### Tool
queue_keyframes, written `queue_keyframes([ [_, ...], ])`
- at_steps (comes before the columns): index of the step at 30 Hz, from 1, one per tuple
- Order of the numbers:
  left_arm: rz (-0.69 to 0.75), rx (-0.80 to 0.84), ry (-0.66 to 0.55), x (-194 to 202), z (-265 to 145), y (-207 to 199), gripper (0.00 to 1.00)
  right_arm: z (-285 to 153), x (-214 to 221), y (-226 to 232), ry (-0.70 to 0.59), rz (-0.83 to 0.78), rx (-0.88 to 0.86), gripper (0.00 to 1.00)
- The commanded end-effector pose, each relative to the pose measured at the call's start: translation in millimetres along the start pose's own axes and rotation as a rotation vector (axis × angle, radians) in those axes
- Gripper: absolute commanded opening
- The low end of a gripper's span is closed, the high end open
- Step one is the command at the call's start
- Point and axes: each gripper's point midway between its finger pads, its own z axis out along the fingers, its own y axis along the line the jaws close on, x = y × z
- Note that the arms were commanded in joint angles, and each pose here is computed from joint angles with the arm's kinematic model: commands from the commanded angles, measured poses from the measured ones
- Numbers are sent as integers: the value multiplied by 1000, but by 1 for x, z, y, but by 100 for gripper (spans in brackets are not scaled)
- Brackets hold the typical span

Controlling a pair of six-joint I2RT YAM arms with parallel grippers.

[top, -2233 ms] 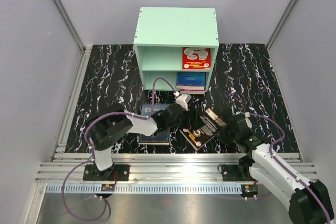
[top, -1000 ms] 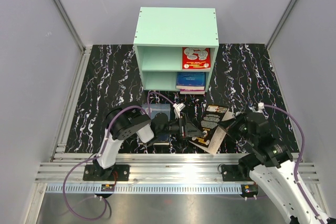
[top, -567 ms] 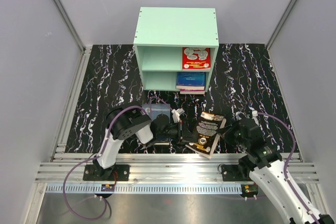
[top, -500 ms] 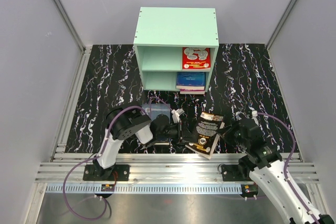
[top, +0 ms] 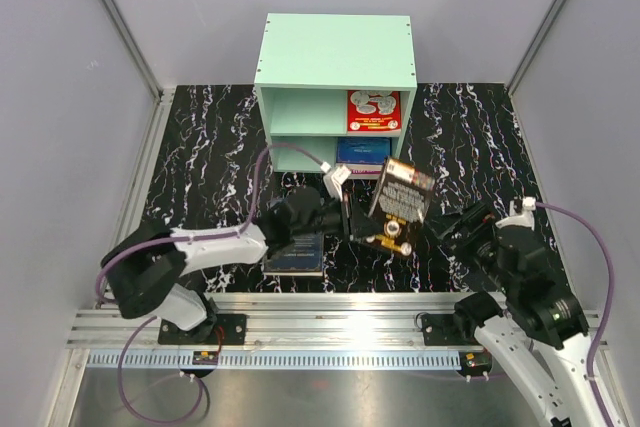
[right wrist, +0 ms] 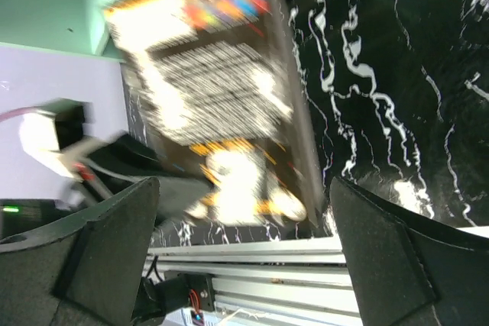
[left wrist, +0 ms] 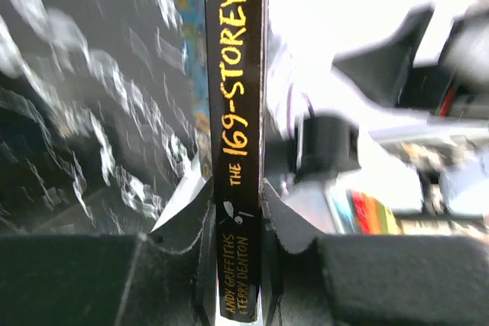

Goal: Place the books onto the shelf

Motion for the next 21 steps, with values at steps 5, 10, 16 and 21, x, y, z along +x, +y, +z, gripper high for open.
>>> queue_keyframes([
  [5,281,-245,-227,-124,-29,-18,0,-26,-15,-7,-66,-72,29,100],
  [10,300,-269,-285,-171,-40,-19,0,-26,-9,-13,-46,-71,33,100],
  [16,283,-283,-330,-193,-44,-8,0,-23,-5,-16,-33,-79,38,100],
  [21,206,-183,-383,-204,-35,-5,0,-14,3,-19,-4,-70,38,100],
])
